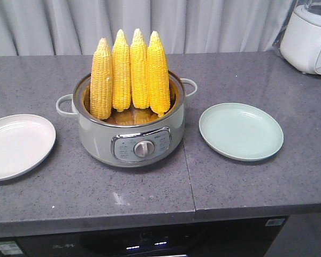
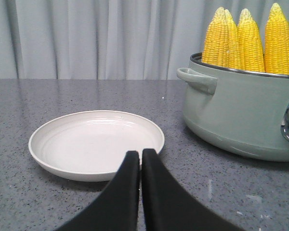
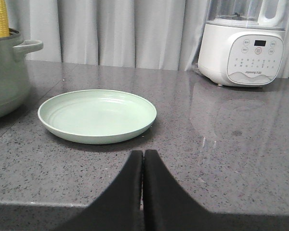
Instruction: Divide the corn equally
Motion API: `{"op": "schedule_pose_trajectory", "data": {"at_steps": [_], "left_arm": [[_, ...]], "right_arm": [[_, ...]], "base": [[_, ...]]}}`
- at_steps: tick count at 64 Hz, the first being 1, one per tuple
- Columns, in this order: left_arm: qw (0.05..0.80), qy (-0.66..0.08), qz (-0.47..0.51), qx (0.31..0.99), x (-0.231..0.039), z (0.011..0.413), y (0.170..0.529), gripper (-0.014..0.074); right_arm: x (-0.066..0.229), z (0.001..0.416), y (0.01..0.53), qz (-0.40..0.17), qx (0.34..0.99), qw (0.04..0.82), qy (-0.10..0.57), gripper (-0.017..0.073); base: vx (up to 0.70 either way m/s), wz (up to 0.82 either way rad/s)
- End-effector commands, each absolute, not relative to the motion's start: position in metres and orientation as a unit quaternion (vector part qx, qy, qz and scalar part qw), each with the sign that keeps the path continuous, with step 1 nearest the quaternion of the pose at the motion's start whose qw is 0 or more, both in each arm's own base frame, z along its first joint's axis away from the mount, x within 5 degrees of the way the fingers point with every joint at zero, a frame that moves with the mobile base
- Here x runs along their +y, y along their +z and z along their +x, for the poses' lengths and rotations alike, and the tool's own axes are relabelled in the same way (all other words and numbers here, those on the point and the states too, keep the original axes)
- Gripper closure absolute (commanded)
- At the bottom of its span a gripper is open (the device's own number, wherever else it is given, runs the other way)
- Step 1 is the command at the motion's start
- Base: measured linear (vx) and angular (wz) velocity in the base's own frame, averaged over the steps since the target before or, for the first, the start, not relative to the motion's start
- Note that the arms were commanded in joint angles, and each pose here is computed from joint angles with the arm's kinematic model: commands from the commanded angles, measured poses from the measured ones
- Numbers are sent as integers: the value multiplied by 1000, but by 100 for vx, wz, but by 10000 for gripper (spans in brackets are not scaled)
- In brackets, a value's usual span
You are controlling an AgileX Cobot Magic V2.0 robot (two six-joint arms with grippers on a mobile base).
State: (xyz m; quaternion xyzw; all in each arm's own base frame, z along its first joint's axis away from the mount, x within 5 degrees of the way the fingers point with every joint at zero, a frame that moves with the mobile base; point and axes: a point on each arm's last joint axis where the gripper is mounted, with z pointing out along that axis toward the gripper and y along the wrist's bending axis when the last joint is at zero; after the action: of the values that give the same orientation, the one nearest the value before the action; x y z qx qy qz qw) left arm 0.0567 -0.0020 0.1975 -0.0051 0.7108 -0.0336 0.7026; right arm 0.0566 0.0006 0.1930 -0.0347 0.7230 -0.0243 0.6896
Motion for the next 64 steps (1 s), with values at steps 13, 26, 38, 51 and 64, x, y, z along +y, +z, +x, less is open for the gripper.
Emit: {"op": "schedule_pose_trajectory", "data": {"at_steps": [13,26,38,51,64], "left_arm": [[726,-42,-6,687,-3,56,195,599],[726,-42,-6,687,-3,56,195,599],[726,-42,-6,687,-3,56,195,599],[726,-42,-6,687,-3,56,195,599],[726,-42,-6,687,-3,56,195,599]], "right_arm": [[1,57,195,-38,699,713,-30,567],[1,57,195,-38,699,713,-30,567],[1,57,195,-38,699,713,-30,567],[1,57,195,-38,699,713,-30,567],[1,57,195,-38,699,713,-30,567]], "base": [[6,1],[6,1],[5,0],[5,1],[4,3]]}}
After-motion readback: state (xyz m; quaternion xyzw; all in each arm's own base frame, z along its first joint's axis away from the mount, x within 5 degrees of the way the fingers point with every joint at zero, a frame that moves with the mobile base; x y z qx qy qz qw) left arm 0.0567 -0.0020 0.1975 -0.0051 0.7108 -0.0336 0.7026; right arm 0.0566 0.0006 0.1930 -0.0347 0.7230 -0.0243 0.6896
